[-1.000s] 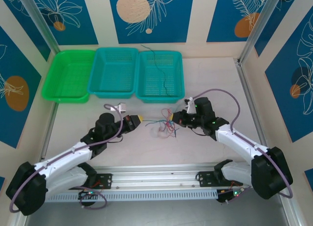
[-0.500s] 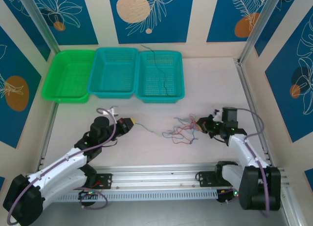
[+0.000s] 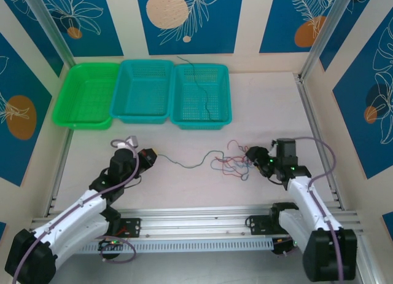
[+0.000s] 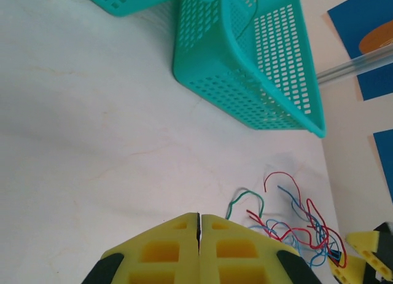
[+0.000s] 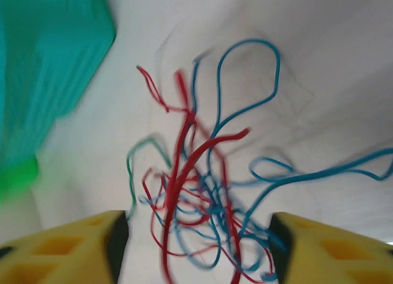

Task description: Untangle the cables

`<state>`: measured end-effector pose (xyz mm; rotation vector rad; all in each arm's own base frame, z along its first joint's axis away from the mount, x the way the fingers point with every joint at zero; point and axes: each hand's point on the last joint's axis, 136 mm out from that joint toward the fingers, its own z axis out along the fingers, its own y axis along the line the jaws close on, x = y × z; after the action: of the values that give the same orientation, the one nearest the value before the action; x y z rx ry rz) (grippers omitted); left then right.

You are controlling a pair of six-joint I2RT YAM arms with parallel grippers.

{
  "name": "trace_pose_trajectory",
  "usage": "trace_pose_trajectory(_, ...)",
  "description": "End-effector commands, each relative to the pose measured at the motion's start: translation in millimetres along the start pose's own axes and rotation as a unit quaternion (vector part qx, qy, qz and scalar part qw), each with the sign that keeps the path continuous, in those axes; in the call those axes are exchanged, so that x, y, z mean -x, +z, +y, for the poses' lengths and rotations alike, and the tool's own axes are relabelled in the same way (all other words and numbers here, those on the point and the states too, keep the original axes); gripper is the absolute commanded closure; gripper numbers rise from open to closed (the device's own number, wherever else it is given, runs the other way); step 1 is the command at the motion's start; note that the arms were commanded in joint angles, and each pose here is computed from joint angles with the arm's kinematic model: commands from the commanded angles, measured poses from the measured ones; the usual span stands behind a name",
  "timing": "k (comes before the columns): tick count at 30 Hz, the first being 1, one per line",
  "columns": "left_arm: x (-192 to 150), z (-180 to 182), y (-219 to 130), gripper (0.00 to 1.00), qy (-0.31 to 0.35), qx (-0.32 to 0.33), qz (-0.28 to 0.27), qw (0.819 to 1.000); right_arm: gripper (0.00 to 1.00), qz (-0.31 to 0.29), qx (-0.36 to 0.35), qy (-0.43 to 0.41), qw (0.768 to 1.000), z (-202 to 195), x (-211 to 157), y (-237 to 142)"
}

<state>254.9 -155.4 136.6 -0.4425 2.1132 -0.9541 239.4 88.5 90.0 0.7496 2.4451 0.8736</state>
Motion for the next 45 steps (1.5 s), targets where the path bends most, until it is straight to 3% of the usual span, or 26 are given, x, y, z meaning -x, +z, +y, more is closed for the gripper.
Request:
trace_pose_trajectory(1, 3, -25, 2, 1.0, 0.03, -0.047, 0.012, 0.998, 0.23, -0.029, -0.067, -0.06, 0.996, 3, 6, -6)
trace_pose_trajectory(4, 2, -68, -2, 1.0, 0.077, -0.122, 0.044, 0.989, 0.17, -0.054, -0.092, -0.033, 0.994, -6, 17, -11)
trace_pose_trajectory(8, 13, -128, -25, 1.0, 0.146, -0.205, 0.053, 0.966, 0.14, -0.067, -0.075, -0.008, 0.995, -6, 28, -18)
trace_pose_trajectory(10, 30, -148, -39, 1.0, 0.192, -0.203, 0.034, 0.96, 0.09, -0.068, -0.066, 0.011, 0.995, -9, 32, -22)
trace_pose_trajectory(14, 74, -181, -56, 1.0, 0.261, -0.176, -0.032, 0.949, 0.08, -0.063, -0.021, 0.055, 0.996, -9, 37, -28)
trace_pose_trajectory(20, 124, -233, -40, 1.0, 0.285, -0.166, -0.068, 0.942, 0.08, -0.063, 0.005, 0.058, 0.996, -5, 37, -34)
trace_pose_trajectory(24, 146, -242, -8, 1.0, 0.271, -0.144, -0.067, 0.949, 0.09, -0.057, 0.025, 0.044, 0.997, 3, 34, -35)
trace_pose_trajectory(29, 122, -240, 34, 1.0, 0.228, -0.186, -0.008, 0.956, 0.09, -0.003, 0.134, -0.107, 0.985, 63, 5, -29)
trace_pose_trajectory(32, 114, -227, 46, 1.0, 0.227, -0.167, 0.0, 0.959, 0.09, 0.03, 0.154, -0.204, 0.966, 92, -28, -16)
trace_pose_trajectory(36, 86, -199, 63, 1.0, 0.217, -0.141, 0.031, 0.965, 0.11, 0.059, 0.141, -0.239, 0.959, 106, -47, 3)
trace_pose_trajectory(40, 73, -187, 65, 1.0, 0.197, -0.146, 0.039, 0.969, 0.12, 0.036, 0.135, -0.239, 0.961, 107, -41, 3)
trace_pose_trajectory(45, 85, -210, 53, 1.0, 0.212, -0.167, 0.029, 0.962, 0.12, -0.033, 0.134, -0.251, 0.958, 111, -25, -26)
